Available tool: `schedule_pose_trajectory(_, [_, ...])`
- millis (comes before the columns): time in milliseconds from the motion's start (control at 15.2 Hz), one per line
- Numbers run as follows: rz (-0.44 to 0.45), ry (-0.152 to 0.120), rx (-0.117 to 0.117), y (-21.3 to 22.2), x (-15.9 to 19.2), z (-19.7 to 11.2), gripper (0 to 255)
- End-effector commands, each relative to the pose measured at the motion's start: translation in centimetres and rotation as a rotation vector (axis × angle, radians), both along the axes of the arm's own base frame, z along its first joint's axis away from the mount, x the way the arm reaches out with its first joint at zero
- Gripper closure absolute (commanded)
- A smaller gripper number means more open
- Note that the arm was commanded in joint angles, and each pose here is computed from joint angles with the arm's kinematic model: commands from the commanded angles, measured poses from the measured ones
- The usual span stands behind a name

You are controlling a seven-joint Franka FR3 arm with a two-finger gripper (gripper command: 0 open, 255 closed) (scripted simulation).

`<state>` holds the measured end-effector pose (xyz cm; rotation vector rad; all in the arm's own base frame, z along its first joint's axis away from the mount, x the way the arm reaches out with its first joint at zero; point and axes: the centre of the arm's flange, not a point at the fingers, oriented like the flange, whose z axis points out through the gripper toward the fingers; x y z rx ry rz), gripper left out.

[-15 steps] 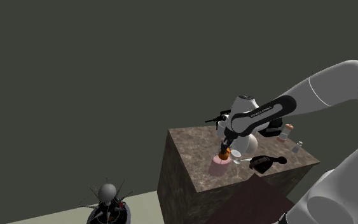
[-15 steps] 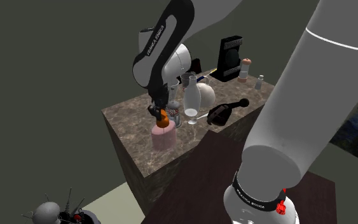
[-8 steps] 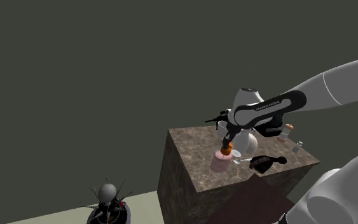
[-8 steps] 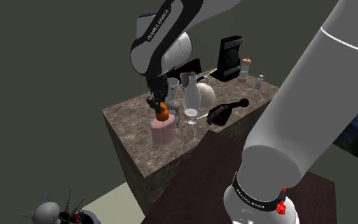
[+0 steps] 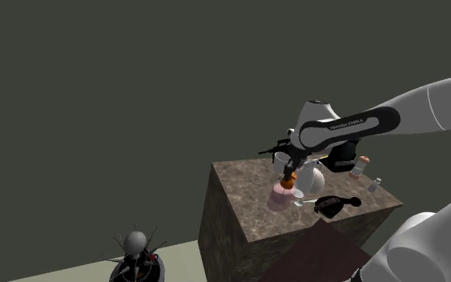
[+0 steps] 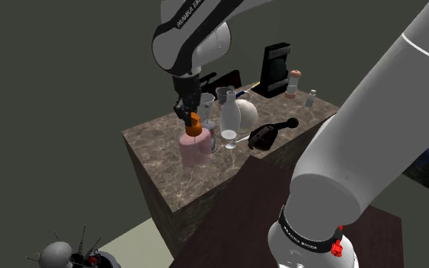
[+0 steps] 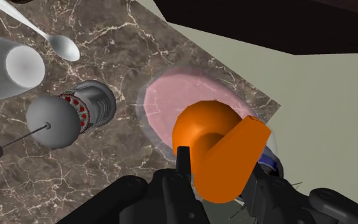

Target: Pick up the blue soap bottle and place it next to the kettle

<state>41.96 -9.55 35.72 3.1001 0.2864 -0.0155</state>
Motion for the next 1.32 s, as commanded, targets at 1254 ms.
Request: schedule_pose_trajectory(1254, [0.0,0.0,0.0,-0.1,0.0,11.2,255])
